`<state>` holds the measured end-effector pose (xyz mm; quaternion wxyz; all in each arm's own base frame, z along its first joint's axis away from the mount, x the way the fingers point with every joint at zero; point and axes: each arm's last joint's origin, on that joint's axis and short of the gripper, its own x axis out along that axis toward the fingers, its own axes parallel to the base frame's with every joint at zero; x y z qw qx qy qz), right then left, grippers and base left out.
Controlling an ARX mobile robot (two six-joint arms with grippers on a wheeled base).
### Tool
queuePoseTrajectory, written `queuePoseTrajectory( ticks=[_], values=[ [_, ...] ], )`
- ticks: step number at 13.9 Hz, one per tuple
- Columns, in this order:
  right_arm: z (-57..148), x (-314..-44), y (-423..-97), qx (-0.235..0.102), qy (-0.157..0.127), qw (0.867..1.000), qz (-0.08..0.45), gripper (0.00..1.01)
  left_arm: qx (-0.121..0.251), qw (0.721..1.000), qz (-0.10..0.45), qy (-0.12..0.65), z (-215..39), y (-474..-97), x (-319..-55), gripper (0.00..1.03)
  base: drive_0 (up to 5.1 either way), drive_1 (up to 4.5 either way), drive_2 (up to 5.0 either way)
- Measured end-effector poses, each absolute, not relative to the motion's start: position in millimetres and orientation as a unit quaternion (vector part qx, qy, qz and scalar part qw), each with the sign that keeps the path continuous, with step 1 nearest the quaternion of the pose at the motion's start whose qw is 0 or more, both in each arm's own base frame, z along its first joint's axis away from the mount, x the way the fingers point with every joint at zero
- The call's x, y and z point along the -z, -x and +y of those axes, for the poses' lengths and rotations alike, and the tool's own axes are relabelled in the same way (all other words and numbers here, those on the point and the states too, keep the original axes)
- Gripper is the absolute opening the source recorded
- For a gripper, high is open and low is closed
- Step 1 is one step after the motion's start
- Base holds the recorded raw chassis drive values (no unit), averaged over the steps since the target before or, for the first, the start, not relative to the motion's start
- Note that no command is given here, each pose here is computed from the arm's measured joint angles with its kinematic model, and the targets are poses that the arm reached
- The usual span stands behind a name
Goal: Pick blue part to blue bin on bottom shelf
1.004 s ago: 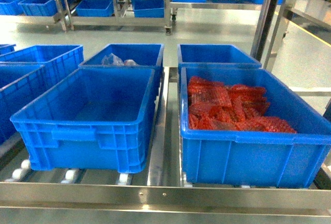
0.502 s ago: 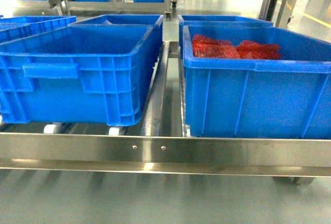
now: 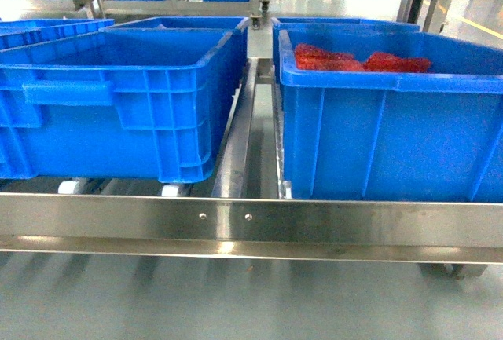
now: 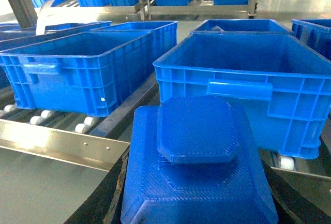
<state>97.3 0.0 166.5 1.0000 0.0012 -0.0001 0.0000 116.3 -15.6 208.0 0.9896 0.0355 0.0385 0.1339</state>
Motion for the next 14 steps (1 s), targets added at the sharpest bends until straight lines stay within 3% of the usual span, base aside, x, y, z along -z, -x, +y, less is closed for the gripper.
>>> queuePoseTrajectory(
  ticks=[14],
  values=[
    [0.0, -166.6, -97.3, 0.0, -0.001, 1.0, -0.001, 0.98, -0.133, 0.99, 0.039, -0.036, -15.6, -116.4, -207.9, 0.43, 0.0, 4.18, -4.1]
  ],
)
